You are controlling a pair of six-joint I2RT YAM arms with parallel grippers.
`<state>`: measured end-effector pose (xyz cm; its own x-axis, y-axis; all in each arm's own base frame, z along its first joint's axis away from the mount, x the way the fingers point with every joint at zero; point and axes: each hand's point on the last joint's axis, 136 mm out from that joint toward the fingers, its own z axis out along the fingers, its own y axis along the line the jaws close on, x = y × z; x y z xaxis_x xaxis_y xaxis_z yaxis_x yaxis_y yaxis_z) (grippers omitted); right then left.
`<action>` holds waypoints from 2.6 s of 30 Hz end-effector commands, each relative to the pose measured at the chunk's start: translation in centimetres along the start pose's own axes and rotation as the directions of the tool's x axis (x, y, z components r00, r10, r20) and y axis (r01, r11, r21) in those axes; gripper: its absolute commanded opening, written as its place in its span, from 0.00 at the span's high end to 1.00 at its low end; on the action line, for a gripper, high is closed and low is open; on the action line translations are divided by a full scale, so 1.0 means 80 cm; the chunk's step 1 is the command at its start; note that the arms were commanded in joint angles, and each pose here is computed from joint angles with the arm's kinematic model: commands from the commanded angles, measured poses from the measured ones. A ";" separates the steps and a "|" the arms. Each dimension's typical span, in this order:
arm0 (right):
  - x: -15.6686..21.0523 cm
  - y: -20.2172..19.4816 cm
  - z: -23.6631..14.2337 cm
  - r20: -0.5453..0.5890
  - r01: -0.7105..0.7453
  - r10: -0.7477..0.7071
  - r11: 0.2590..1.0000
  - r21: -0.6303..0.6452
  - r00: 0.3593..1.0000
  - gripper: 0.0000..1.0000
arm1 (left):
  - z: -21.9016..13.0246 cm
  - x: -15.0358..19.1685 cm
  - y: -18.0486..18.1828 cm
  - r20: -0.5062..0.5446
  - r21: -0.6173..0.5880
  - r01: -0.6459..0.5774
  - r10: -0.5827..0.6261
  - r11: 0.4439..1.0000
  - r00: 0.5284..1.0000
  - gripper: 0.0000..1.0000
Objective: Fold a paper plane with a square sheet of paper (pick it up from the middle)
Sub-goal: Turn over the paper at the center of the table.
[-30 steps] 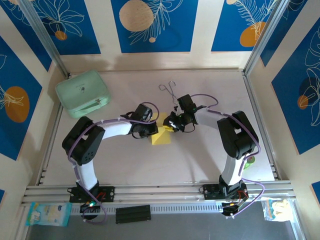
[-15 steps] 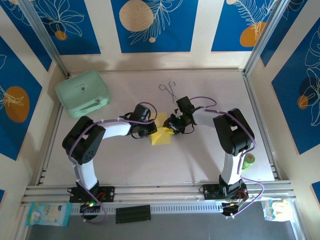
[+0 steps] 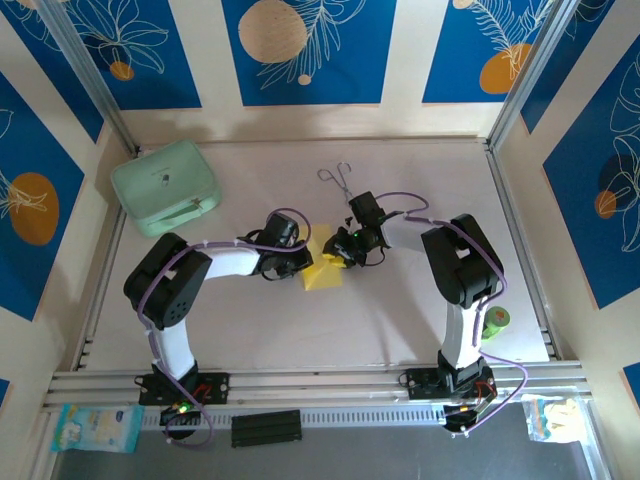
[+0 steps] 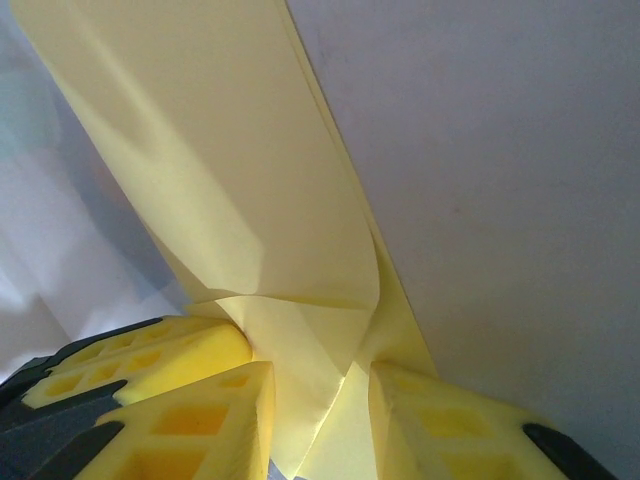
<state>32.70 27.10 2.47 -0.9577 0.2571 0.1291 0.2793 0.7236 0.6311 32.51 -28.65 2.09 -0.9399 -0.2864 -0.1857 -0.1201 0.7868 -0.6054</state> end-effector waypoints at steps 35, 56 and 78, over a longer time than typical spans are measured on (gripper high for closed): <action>0.011 0.015 0.017 -0.047 0.100 -0.103 0.993 -0.057 0.994 0.87 | -0.003 0.012 0.027 -0.030 -0.048 0.063 -0.064 0.997 0.997 0.91; 0.004 0.109 -0.068 0.007 0.153 -0.163 0.906 -0.395 0.987 0.97 | -0.130 -0.003 -0.045 0.012 0.290 0.105 -0.113 0.951 0.994 0.20; 0.013 0.116 -0.084 -0.074 0.063 -0.114 0.869 -0.491 0.991 0.95 | -0.116 -0.001 -0.086 -0.042 0.452 0.151 -0.148 0.879 0.988 0.41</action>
<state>34.69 30.10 12.92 -0.9842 0.1473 0.0984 0.1445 0.3468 0.9267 30.58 -28.61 13.26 -0.9194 -0.3894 -0.0550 -0.1200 0.4109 -0.9037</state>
